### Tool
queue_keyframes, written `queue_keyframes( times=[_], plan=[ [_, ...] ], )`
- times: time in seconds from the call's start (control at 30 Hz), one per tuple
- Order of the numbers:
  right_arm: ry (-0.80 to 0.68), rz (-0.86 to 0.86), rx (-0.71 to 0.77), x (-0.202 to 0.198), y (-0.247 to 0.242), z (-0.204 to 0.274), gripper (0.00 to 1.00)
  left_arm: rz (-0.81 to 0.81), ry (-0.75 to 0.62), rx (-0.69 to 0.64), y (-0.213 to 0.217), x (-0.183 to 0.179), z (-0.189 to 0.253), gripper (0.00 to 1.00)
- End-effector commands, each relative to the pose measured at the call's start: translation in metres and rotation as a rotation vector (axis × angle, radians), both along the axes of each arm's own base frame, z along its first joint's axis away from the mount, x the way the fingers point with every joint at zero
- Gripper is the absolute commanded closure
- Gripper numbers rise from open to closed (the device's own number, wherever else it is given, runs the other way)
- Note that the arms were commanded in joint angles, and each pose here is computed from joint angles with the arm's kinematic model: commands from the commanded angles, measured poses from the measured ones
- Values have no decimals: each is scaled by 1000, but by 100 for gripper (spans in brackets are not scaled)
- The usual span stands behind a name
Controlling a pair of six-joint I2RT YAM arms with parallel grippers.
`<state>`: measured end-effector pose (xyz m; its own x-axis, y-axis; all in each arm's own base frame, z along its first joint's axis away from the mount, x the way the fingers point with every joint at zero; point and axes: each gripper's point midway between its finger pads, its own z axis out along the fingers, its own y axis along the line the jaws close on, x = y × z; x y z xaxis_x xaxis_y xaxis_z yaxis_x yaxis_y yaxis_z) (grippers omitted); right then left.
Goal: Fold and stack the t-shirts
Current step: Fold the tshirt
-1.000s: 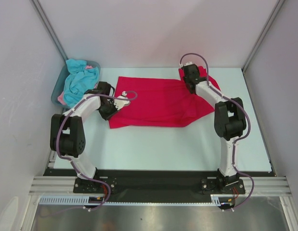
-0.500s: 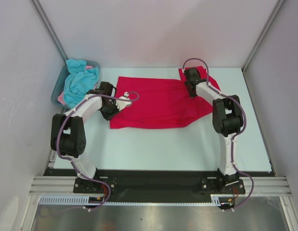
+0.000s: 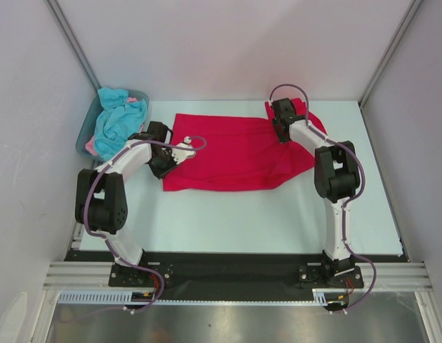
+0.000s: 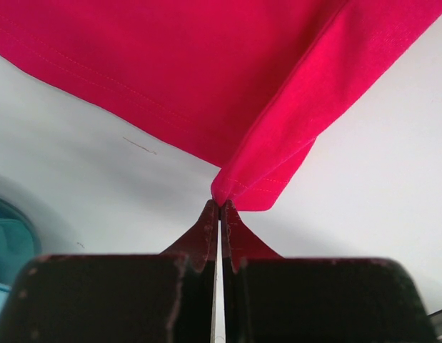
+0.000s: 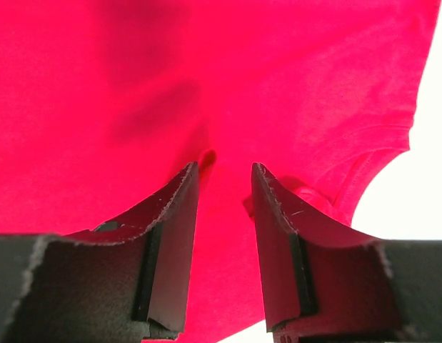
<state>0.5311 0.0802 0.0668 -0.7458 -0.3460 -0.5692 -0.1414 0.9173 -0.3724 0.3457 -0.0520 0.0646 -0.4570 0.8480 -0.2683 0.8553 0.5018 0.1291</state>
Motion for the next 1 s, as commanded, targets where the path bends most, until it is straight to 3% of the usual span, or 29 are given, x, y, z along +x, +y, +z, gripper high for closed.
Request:
queue_keyframes(
  times=[0.0, 0.33, 0.8, 0.9, 0.97],
  plan=[
    [-16, 5, 45, 5, 14, 8, 59, -1, -49, -22, -7, 9, 14, 100],
    [29, 16, 39, -5, 20, -9, 64, -3, -55, -24, -8, 10, 16, 100],
    [24, 0, -7, -9, 8, -13, 63, -7, -52, -36, -12, 12, 15, 100],
    [27, 4, -3, -10, 9, -13, 66, -10, -50, -34, -12, 11, 14, 100],
    [30, 9, 0, -10, 10, -14, 78, -7, -52, -36, -12, 12, 15, 100]
  ],
)
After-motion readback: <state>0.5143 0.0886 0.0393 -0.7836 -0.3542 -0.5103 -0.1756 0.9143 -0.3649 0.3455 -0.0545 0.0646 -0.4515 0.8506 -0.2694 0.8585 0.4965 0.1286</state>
